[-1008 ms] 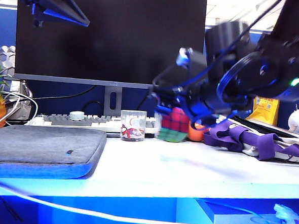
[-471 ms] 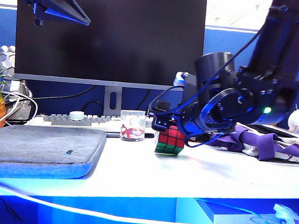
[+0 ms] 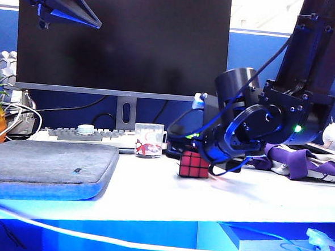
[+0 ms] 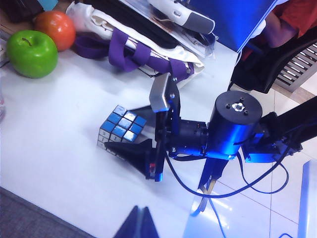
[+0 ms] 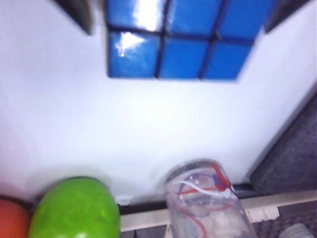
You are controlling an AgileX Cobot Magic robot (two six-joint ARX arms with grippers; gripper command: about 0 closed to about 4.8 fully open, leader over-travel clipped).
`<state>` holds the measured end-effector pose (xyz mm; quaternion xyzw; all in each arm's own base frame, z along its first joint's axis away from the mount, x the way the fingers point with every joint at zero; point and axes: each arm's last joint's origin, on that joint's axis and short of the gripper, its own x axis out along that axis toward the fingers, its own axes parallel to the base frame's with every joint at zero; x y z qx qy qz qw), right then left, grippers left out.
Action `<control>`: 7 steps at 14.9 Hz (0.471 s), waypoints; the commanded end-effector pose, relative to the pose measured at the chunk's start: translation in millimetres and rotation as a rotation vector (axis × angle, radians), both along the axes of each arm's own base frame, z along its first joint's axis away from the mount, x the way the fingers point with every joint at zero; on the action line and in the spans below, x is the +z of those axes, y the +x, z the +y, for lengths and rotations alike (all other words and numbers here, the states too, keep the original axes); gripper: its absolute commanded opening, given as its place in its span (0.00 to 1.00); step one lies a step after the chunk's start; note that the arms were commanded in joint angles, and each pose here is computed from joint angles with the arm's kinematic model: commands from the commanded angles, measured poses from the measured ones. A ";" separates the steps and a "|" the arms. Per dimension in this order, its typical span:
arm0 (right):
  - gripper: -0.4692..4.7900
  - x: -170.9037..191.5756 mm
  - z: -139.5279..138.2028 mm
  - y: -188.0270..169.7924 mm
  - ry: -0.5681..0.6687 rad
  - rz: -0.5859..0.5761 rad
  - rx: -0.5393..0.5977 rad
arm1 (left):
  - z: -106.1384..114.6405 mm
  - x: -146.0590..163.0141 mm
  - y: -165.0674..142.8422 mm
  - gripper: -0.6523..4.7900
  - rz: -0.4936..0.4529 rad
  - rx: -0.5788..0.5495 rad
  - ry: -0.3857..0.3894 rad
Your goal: Rotate the Rubik's Cube so that its red face is facing towards you.
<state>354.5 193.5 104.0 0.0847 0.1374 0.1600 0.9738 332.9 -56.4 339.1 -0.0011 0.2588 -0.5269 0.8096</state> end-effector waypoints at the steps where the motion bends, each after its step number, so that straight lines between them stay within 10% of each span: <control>1: 1.00 9.8 -0.8 4.3 0.039 -0.044 0.031 | -0.1 4.0 -0.9 0.11 -0.019 -0.006 -0.009; 7: 1.00 33.4 -0.2 16.4 0.018 -0.065 0.071 | 0.0 2.6 -4.2 0.11 0.022 -0.018 -0.019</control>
